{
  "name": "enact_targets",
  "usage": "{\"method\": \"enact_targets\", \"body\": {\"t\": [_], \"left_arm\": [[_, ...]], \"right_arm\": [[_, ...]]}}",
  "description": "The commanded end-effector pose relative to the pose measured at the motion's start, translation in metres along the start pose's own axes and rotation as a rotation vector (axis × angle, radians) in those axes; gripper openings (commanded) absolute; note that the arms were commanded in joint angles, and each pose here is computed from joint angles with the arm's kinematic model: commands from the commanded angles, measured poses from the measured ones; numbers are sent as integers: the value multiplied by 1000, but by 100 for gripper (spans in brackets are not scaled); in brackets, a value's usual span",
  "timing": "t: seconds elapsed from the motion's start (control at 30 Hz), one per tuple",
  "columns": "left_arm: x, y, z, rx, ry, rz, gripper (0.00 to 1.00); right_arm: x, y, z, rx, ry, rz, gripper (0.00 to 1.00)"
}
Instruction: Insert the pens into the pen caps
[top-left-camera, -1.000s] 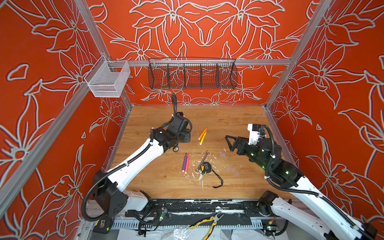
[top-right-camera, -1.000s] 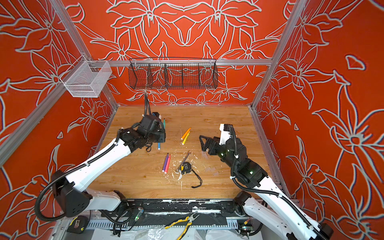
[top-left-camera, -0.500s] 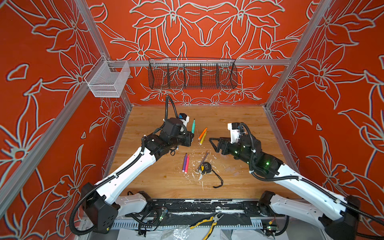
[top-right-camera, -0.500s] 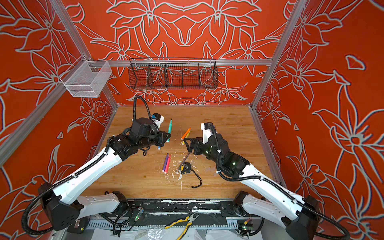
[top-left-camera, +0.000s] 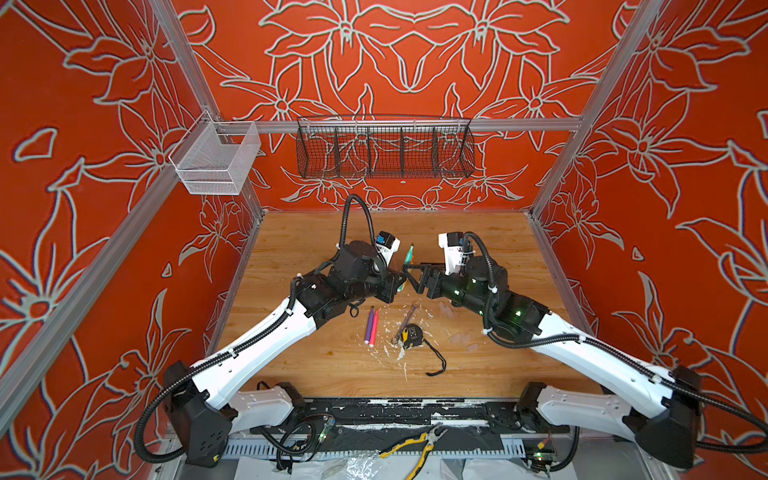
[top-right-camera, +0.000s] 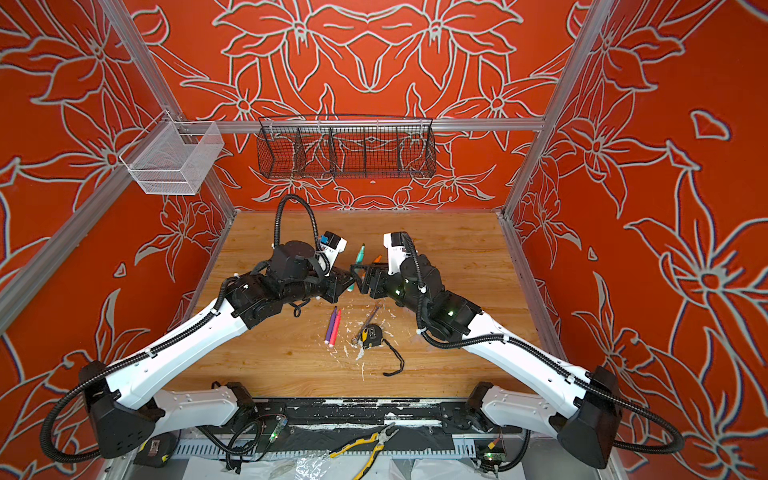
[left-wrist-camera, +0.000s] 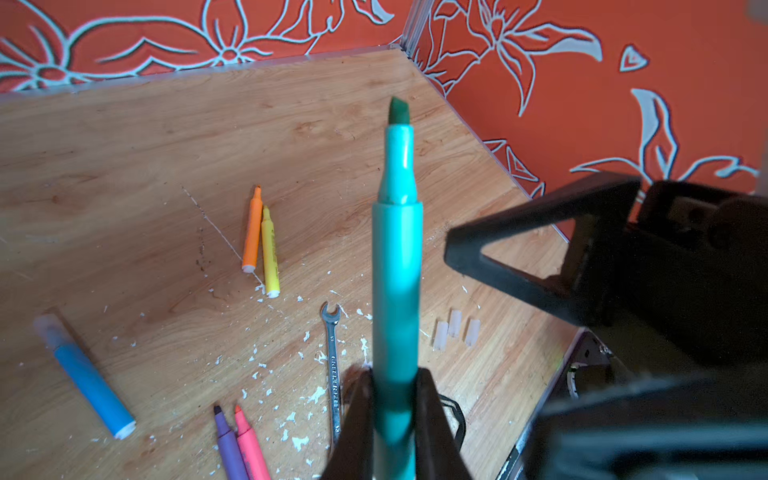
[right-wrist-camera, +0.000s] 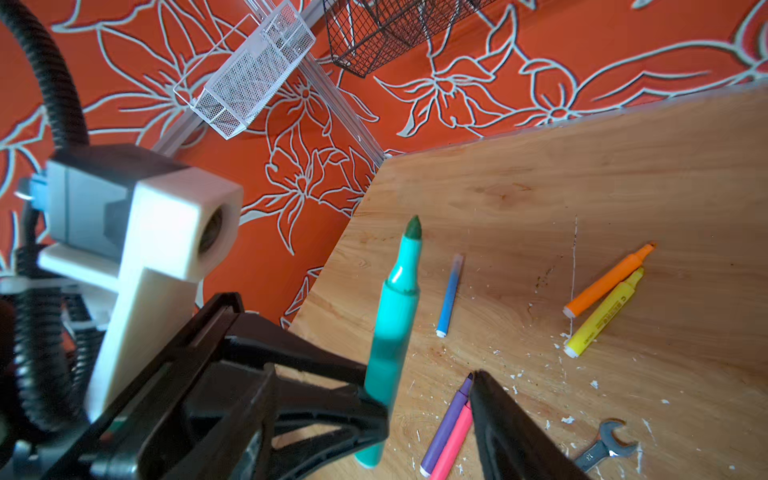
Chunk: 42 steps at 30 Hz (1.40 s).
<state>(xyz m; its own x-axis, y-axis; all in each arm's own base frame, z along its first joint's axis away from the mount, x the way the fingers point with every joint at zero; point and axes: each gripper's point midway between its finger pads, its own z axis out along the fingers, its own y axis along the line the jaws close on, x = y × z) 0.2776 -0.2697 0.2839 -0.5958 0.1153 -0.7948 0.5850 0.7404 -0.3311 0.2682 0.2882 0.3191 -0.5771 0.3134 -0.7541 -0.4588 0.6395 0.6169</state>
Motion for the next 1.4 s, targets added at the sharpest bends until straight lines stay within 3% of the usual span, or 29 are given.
{"method": "enact_targets", "body": {"t": [0.0,0.23,0.47,0.8,0.87,1.07,1.37], "left_arm": [[-12,-17,-9,45,-53,70,0],[-7,-38,-13,84,-69,148,0],[-5,-47,-12,81,-70,195,0],[-3,-44,-1,37,-56,216,0],[-4,-42,0,25,-59,211,15],[-6,-41,-1,21,-78,203,37],[-4,-42,5,28,-71,202,43]], "right_arm": [[-22,6,-8,9,-82,18,72],[-24,-2,-9,44,-106,39,62],[-26,-1,-13,47,-115,40,37],[-19,-9,-12,63,-109,57,14],[-17,-9,-11,56,-104,65,11],[-7,-5,-8,34,-90,77,6],[-5,1,-11,-3,-111,104,6]]}}
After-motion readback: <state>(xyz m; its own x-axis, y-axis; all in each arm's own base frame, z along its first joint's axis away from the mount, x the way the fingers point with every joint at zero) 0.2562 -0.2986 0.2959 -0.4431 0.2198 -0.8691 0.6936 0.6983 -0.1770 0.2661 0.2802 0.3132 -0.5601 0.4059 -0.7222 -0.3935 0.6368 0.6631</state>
